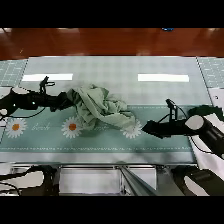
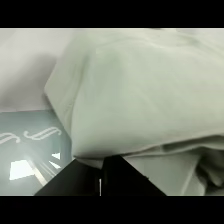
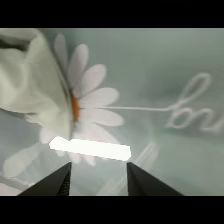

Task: Fold the shirts.

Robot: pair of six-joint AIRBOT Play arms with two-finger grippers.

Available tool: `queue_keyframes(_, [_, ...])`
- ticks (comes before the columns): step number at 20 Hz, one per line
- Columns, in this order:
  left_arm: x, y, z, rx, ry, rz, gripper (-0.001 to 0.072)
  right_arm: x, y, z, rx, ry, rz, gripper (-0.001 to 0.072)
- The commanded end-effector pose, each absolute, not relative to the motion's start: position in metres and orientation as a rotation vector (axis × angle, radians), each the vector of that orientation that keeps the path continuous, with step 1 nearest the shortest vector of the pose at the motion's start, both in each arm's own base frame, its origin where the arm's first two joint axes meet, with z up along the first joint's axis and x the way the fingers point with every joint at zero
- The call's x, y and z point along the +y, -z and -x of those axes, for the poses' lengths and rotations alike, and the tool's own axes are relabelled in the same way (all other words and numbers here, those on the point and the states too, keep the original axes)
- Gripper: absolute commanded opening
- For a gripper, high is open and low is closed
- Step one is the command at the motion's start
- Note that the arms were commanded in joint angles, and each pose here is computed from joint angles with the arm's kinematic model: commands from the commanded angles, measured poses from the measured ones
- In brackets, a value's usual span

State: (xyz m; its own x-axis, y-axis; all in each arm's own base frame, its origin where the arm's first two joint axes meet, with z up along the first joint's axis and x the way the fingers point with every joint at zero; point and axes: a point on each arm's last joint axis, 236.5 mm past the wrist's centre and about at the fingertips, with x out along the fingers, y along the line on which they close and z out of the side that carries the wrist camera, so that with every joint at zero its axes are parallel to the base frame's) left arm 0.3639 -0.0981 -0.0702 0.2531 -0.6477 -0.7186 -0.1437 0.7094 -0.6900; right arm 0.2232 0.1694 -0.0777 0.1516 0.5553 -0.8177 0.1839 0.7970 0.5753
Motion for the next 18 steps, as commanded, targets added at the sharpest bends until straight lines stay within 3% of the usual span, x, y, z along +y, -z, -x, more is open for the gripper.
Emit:
queue_keyframes(1, [-0.088,0.058,-0.358,1.313,0.435,0.714,0.0017,0.204,0.079,-0.240,1.376,-0.350,-0.766,0.0406])
queue_keyframes(5, [-0.090,0.055,-0.348,1.337,0.483,0.704,0.0017,0.236,0.090,-0.256,1.405,-0.399,-0.818,0.0406])
queue_keyframes(14, [-0.094,0.052,-0.340,1.366,0.511,0.715,0.0017,0.262,0.093,-0.293,1.420,-0.441,-0.787,0.0395])
queue_keyframes(18, [-0.095,0.052,-0.340,1.369,0.514,0.717,0.0017,0.254,0.087,-0.287,1.471,-0.496,-0.715,0.0395])
